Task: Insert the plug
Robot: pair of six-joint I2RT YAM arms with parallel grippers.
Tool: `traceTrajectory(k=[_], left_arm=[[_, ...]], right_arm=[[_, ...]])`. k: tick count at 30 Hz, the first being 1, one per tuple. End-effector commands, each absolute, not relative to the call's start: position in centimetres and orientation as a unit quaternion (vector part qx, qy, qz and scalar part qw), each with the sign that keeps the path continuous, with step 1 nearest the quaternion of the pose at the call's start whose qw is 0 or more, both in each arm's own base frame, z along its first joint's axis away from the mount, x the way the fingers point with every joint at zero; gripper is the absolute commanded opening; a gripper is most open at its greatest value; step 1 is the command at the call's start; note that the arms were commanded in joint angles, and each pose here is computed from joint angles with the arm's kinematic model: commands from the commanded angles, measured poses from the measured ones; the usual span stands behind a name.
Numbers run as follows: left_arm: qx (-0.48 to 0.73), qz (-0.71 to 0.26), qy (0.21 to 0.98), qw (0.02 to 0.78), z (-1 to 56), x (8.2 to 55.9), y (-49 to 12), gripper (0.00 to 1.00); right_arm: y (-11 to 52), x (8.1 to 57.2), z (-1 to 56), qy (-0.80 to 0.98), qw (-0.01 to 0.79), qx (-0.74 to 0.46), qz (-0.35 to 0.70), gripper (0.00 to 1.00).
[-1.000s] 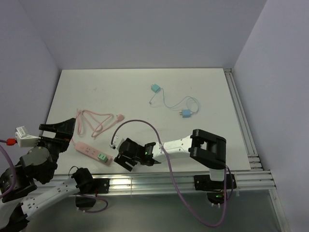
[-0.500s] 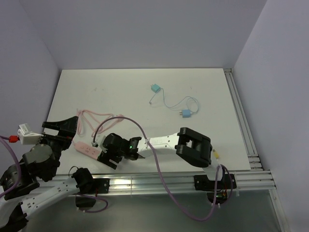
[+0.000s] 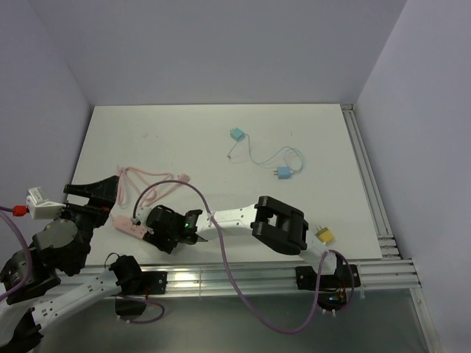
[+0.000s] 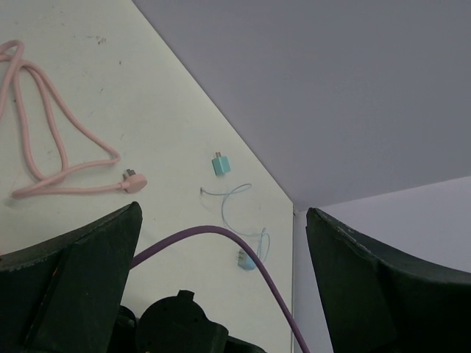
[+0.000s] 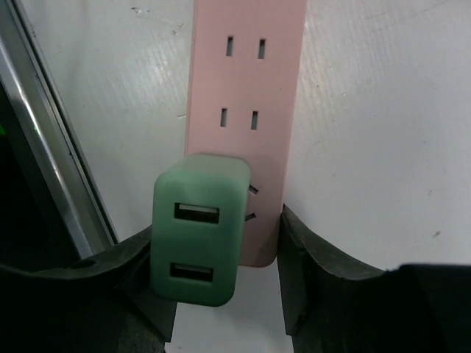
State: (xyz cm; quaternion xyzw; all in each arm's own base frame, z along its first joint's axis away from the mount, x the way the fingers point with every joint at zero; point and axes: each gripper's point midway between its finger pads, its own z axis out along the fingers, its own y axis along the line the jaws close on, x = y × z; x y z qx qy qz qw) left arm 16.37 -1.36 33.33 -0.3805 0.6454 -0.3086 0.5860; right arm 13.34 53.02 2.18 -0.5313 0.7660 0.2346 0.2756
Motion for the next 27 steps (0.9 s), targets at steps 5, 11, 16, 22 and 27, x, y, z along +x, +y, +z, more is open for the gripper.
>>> traceTrajectory(k=[5,11,16,22,27], left_arm=[[-0.374,-0.308,0.645,0.591,33.6,16.6,-1.7,1.00],[-0.366,-0.310,0.647,0.593,33.4,16.9,-2.4,0.99],[-0.362,-0.304,0.650,0.595,33.3,17.1,-2.6,1.00],[-0.349,-0.310,0.652,0.598,33.1,17.7,-3.8,0.99],[-0.335,-0.299,0.664,0.598,32.7,18.4,-5.0,0.99]], right_arm=[[48.4,17.8,2.8,0.799,0.315,-0.472,0.197,0.29],[42.2,20.5,2.0,0.807,0.305,-0.479,0.161,0.12],[36.4,22.7,2.2,0.805,0.288,-0.495,0.153,0.14],[33.7,23.3,1.5,0.803,0.264,-0.516,0.138,0.22],[33.2,24.3,1.8,0.827,0.280,-0.466,0.140,0.57]])
